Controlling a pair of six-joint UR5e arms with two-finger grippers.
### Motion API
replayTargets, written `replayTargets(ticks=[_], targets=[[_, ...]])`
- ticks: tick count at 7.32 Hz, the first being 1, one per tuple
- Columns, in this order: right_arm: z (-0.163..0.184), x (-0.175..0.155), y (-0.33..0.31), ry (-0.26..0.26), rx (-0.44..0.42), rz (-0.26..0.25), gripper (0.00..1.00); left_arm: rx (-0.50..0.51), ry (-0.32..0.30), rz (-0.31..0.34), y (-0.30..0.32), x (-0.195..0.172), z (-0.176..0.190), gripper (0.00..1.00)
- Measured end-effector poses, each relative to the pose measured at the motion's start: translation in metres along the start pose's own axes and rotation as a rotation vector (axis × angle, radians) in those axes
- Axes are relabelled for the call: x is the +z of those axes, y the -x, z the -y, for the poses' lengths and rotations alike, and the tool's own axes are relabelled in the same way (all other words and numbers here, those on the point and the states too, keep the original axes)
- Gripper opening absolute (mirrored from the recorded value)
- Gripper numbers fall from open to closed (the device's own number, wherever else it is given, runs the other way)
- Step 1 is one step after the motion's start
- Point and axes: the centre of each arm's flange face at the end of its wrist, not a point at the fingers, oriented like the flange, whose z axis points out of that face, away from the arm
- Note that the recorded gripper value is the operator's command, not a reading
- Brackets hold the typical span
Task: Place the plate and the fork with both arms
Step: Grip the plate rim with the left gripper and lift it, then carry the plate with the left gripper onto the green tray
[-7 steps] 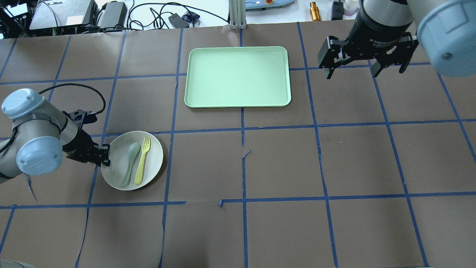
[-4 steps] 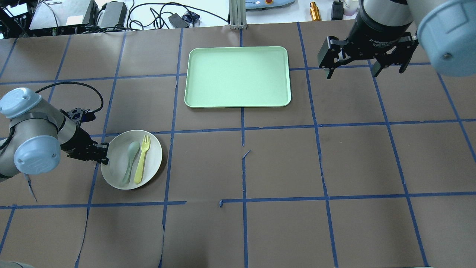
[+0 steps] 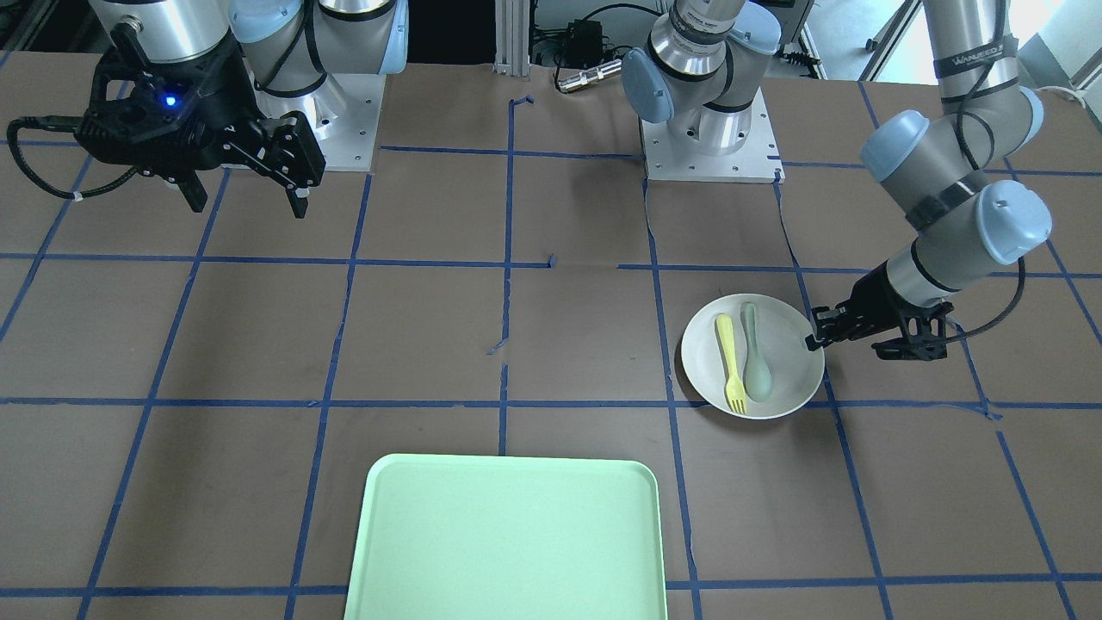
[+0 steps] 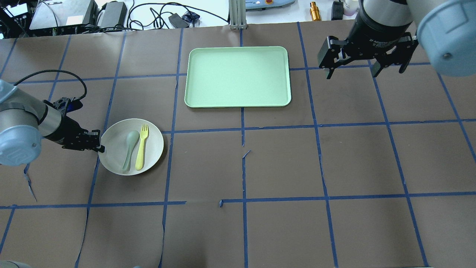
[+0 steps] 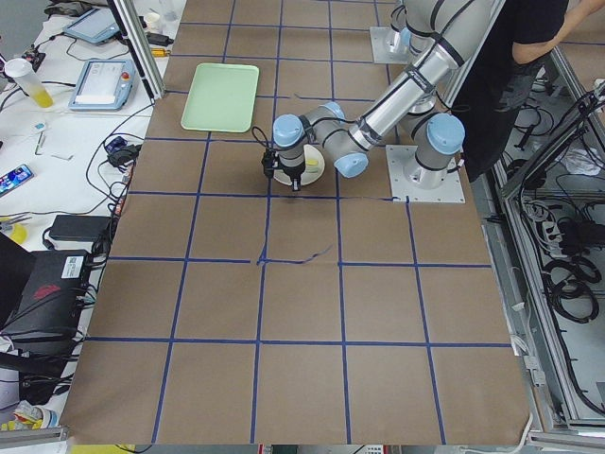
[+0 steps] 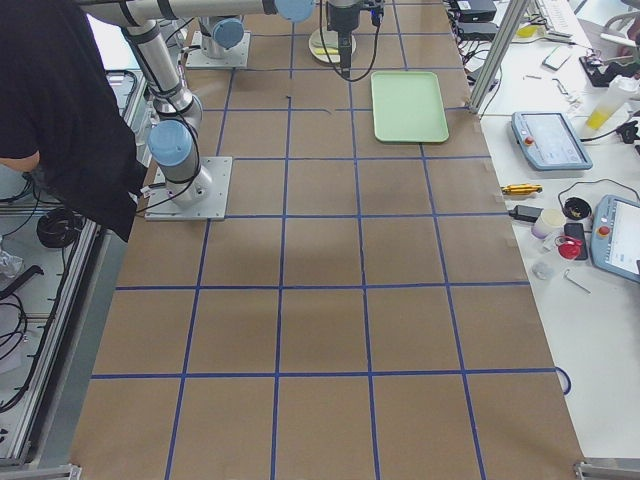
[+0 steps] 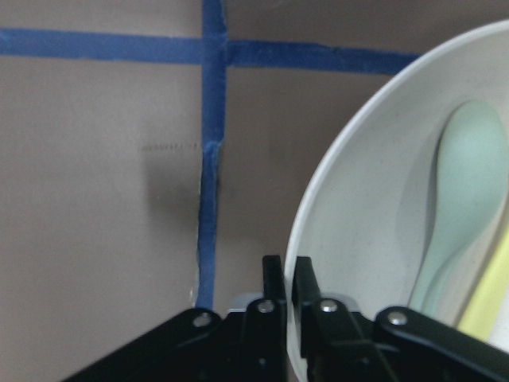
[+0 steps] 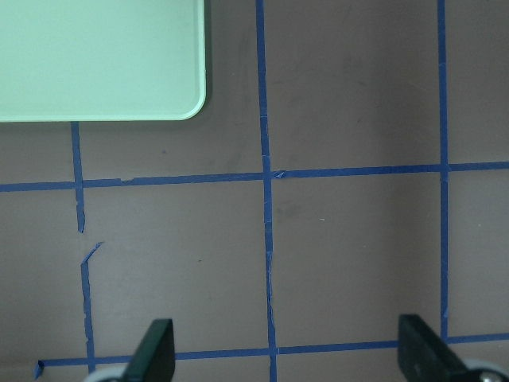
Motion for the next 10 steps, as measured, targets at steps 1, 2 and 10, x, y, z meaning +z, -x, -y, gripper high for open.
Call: replayTargets(ticks=[1, 2, 10], targets=[[0.0, 0.0, 0.0, 0.0, 0.0, 0.0, 1.0, -0.019, -0.001, -0.045, 0.004, -0.015, 0.008, 0.0], [0.0, 0.0, 0.0, 0.001, 0.0, 0.0, 1.0, -0.031, -0.001, -0.088, 0.004, -0.027, 0.017, 0.0], [-0.001, 0.0, 0.0, 0.0, -0.003, 0.0, 1.0, 0.041, -0.008, -0.129, -0.164, -0.013, 0.163, 0.0]])
